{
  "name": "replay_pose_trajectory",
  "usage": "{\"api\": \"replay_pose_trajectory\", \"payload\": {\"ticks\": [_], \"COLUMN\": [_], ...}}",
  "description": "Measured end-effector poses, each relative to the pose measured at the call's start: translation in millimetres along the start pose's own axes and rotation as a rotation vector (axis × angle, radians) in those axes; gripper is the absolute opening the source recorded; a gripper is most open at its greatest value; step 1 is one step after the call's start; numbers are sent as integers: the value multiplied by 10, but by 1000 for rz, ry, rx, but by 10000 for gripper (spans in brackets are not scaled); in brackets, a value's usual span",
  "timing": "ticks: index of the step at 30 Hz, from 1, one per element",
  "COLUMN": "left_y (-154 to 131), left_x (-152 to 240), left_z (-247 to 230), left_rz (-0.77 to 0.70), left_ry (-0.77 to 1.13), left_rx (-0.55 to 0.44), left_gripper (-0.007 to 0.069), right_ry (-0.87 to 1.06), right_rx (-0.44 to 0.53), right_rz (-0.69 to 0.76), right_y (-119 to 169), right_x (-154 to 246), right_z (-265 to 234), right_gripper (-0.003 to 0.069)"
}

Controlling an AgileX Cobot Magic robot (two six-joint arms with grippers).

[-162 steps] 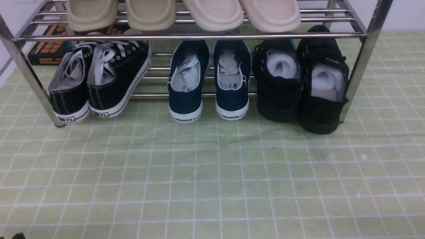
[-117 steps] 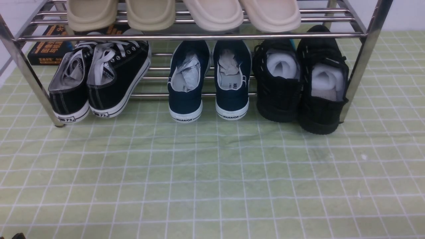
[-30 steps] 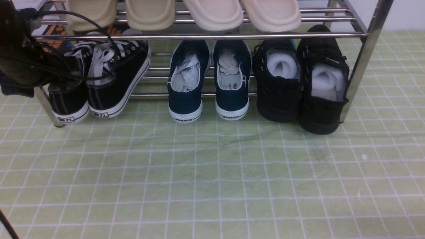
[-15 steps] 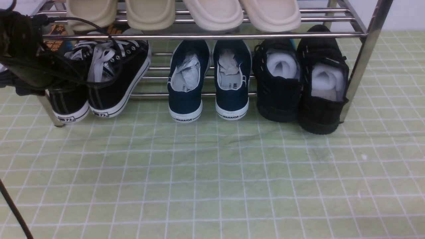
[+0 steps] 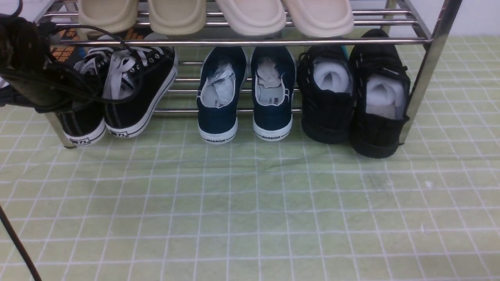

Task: Take the shoes off the shelf with your hand from the green coffee tablecloth.
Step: 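Set the held shoe down on the floor in front of the rack with the left gripper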

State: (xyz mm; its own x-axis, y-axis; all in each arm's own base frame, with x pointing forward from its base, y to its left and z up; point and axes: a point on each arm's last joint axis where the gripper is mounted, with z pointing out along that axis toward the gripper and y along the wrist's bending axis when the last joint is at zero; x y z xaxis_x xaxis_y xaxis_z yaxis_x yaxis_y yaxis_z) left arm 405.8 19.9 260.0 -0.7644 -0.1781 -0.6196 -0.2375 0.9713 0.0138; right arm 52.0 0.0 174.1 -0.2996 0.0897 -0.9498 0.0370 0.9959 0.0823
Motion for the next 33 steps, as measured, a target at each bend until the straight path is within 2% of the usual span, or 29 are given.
{"api": "replay_pose_trajectory", "payload": {"ticks": [6,14,22,25,28,33], "left_y": [67,220,444,484,509,381], "left_x": [24,112,266,292,378,770], "left_z": [-284,-958,-1809,-2007,-2215,-2283], "left_rz": [-11,-40,-55,-64,-84,-154], "left_ry": [60,150,131,78,36,126], "left_rx": [-32,-93,-167,-162,-129,76], "left_gripper": [8,8,11,11,11,11], "right_ry": [0,0,0,0,0,0], "right_rx": [0,0,0,0,0,0], "right_rz": [0,0,0,0,0,0], "right_y": [0,0,0,0,0,0], "right_x": [0,0,0,0,0,0], "right_z": [0,0,0,0,0,0], "right_gripper": [239,239,239,239,239,239]}}
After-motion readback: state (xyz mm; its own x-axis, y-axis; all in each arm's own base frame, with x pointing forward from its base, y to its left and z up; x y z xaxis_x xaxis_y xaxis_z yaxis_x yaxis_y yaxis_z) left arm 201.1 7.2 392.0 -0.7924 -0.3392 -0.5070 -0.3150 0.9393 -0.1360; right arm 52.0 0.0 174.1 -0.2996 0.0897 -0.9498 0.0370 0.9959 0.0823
